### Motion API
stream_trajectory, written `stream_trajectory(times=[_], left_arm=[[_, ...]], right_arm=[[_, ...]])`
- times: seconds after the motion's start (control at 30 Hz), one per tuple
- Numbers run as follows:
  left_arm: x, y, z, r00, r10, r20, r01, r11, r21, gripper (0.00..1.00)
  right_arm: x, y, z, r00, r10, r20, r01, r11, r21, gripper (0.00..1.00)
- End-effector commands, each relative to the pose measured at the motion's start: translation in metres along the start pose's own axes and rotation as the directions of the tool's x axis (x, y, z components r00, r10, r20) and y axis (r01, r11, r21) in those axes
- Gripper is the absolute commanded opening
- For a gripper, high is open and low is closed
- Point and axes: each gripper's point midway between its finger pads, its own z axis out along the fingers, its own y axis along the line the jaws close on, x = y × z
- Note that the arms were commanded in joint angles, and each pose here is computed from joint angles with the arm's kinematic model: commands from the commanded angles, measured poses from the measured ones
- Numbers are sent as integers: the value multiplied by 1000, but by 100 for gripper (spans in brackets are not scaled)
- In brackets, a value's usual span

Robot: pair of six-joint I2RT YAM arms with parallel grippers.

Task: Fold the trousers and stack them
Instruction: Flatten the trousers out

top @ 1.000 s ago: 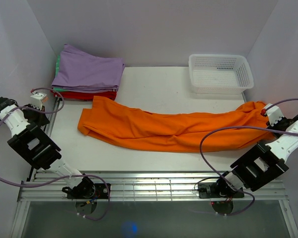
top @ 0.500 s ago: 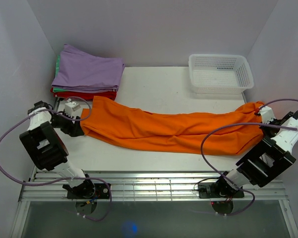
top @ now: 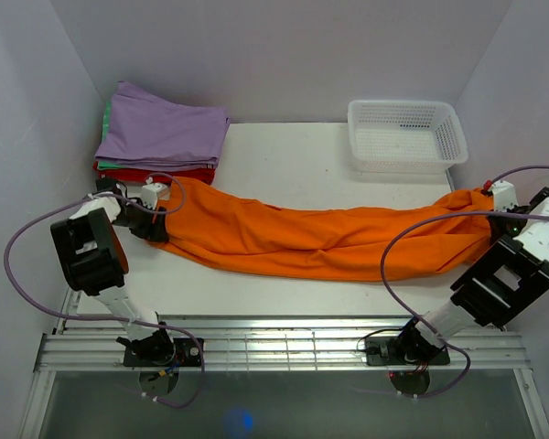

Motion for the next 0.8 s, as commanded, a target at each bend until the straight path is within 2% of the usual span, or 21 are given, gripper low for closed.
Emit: stream_trajectory(times=[0.0, 0.07, 0.1, 0.13, 0.17, 0.2, 0.23, 0.33, 0.4, 0.5, 0.53, 0.63, 0.67, 0.7, 0.73, 0.77], left_arm=[[17, 20, 2, 995, -35, -97, 26, 996, -88, 63], [23, 21, -4, 990, 2, -139, -15, 996, -92, 46], [25, 24, -9, 988, 18, -154, -33, 995, -98, 29], [17, 34, -20, 984, 69, -165, -90, 989, -122, 23], [20, 29, -31, 978, 69, -195, -88, 992, -91, 18], [20, 32, -44, 976, 70, -205, -88, 993, -81, 7], [15, 33, -55, 975, 86, -204, -100, 993, -60, 3], [0, 39, -105, 957, 173, -235, -173, 985, 20, 0], [-11, 55, -137, 936, 238, -259, -254, 967, -29, 0], [7, 55, -152, 868, 350, -353, -378, 926, -12, 0], [12, 52, -151, 861, 356, -363, -383, 924, -1, 0], [34, 34, -143, 851, 366, -377, -368, 927, 68, 11], [41, 33, -143, 853, 364, -376, -365, 928, 70, 31], [49, 26, -140, 857, 362, -367, -356, 930, 89, 43], [49, 25, -147, 849, 390, -356, -389, 918, 78, 58], [54, 28, -154, 857, 384, -343, -390, 919, 56, 97]], right_arm=[[-8, -7, -1, 1000, 27, -13, -27, 1000, 16, 8], [-5, -8, 3, 999, 23, -45, -22, 1000, 19, 8], [-6, -8, 5, 999, 12, -53, -11, 1000, 23, 8], [-6, -11, 5, 998, 9, -65, -7, 999, 33, 8], [-4, -13, 4, 996, 4, -87, 0, 999, 44, 8], [-7, -18, 0, 996, -9, -91, 15, 998, 60, 8], [-8, -23, -2, 995, -29, -99, 36, 997, 69, 8], [-9, -32, -12, 987, -80, -137, 90, 994, 68, 8], [-5, -33, -16, 970, -160, -183, 168, 985, 32, 8], [11, -11, -13, 933, -269, -241, 253, 963, -97, 8], [22, 5, -8, 921, -295, -253, 268, 954, -138, 8], [46, 29, -13, 842, -446, -303, 398, 893, -209, 8], [66, 53, -3, 815, -489, -311, 410, 866, -287, 8], [73, 57, -2, 764, -567, -307, 481, 818, -315, 15], [76, 59, -11, 732, -598, -327, 527, 801, -286, 22], [81, 61, -9, 711, -619, -332, 554, 785, -278, 39]])
